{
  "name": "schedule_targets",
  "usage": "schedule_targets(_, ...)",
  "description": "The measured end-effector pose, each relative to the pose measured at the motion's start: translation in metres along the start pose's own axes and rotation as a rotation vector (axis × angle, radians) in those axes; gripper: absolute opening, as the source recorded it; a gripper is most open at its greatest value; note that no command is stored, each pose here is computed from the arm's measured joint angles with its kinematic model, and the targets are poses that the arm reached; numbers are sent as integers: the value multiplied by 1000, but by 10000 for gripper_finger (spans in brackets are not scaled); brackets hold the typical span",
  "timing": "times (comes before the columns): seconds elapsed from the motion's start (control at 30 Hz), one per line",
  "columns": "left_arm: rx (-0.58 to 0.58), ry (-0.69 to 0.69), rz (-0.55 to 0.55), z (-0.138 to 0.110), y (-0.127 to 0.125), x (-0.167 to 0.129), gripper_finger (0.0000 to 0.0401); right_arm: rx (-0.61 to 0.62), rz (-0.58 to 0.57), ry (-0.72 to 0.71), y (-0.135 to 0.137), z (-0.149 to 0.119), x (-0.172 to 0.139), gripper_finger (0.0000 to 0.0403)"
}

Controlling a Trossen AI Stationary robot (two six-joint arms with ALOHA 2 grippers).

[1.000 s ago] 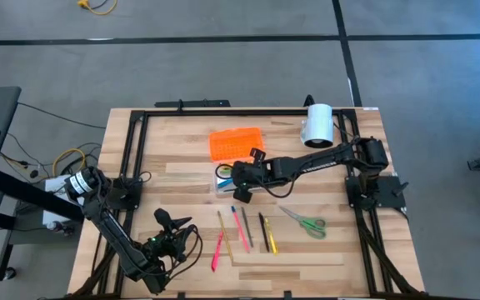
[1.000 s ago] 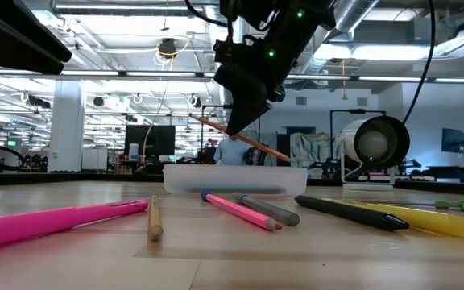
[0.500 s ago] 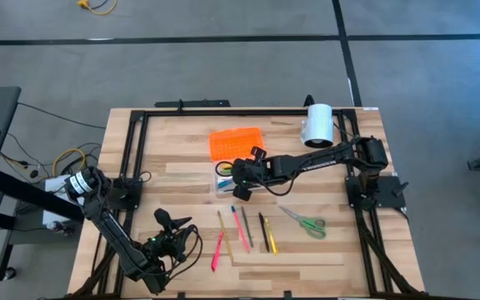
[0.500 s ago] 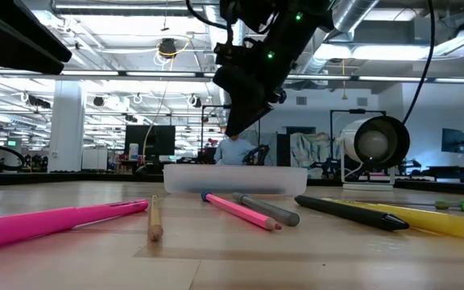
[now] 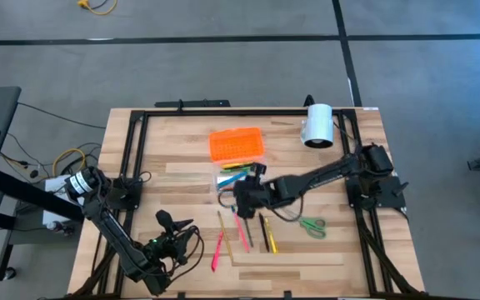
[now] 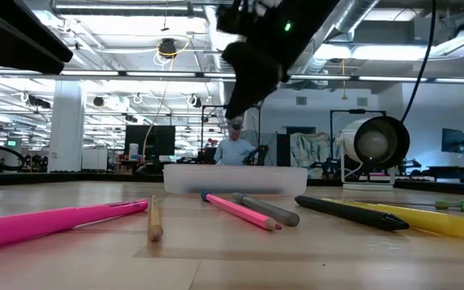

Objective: Pick & place school supplies into a supply box
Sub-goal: Put the pink pen into the supply box

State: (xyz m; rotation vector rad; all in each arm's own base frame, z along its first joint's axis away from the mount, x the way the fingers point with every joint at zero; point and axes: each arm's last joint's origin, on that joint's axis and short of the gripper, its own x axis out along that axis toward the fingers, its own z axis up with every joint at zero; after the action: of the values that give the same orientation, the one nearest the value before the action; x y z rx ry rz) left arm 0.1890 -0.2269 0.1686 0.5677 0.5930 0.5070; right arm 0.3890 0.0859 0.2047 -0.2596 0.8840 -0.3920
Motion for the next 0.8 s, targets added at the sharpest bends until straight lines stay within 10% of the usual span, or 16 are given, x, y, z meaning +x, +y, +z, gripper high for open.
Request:
schedule_targets(0.47,-218,106,-355,39,-28,32,137,11,-372,-184,70,-54,-88,86)
schedule_targets(0.8,-435,197,-452,52,-23,61,137,110,-464,-342,69,-92,-135,86)
